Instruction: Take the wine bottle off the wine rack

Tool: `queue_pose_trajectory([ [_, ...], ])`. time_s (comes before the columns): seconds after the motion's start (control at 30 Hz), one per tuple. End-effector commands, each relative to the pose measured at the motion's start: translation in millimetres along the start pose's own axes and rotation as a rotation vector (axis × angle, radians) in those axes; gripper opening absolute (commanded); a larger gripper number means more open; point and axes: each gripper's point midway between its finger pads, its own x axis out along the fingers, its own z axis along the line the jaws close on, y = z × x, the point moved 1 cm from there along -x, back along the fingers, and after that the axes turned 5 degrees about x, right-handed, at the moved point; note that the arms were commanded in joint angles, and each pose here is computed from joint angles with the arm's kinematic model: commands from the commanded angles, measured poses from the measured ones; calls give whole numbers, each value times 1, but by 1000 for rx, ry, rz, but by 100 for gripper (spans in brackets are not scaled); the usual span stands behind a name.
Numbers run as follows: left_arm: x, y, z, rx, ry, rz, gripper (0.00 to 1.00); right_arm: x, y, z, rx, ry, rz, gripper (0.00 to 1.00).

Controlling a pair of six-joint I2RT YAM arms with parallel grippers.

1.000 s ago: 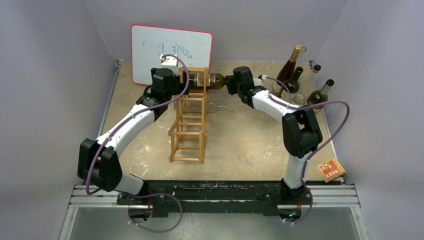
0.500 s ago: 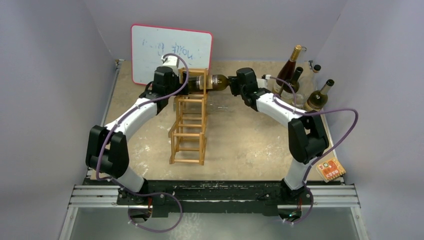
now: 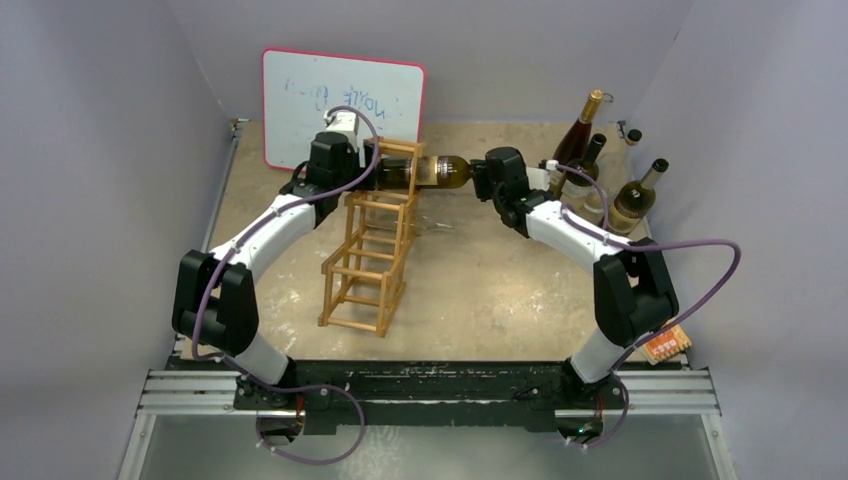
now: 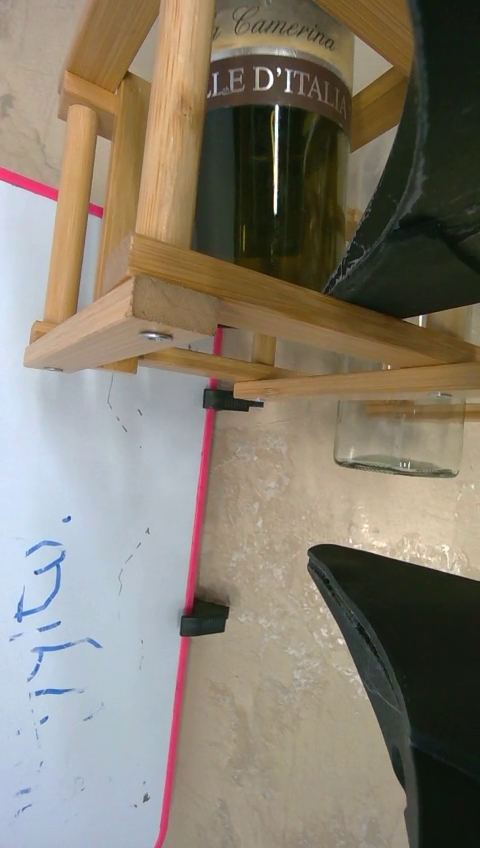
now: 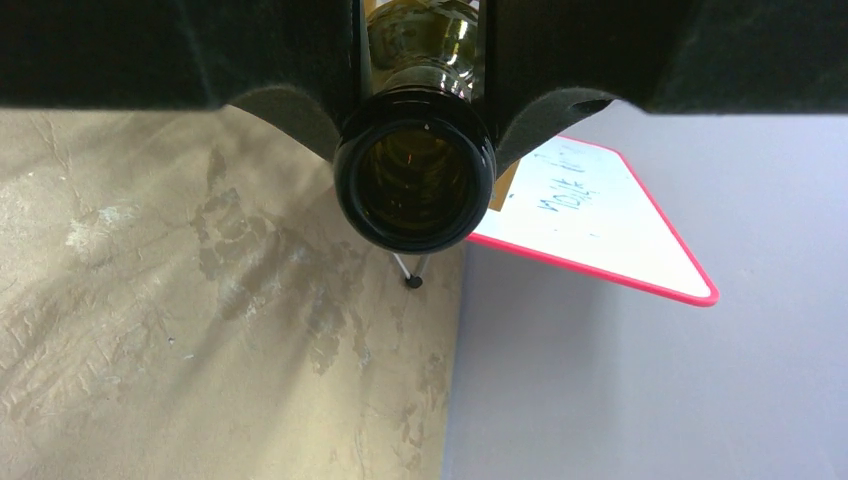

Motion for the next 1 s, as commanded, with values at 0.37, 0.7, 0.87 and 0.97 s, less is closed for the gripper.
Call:
queue_pose_trajectory([
  [0.37, -7, -27, 24, -35, -126, -58, 75, -33, -25, 44, -113, -162, -73, 0],
  [0.7, -10, -30, 27, -37, -142, -67, 76, -57, -49, 69, -250, -262, -176, 0],
  [0.87, -11, -30, 27, -39, -139, -66, 76, -73, -56, 82, -267, -318, -200, 0],
  [0.97, -11, -31, 27, -39, -139, -68, 76, -80, -61, 86, -284, -330, -213, 0],
])
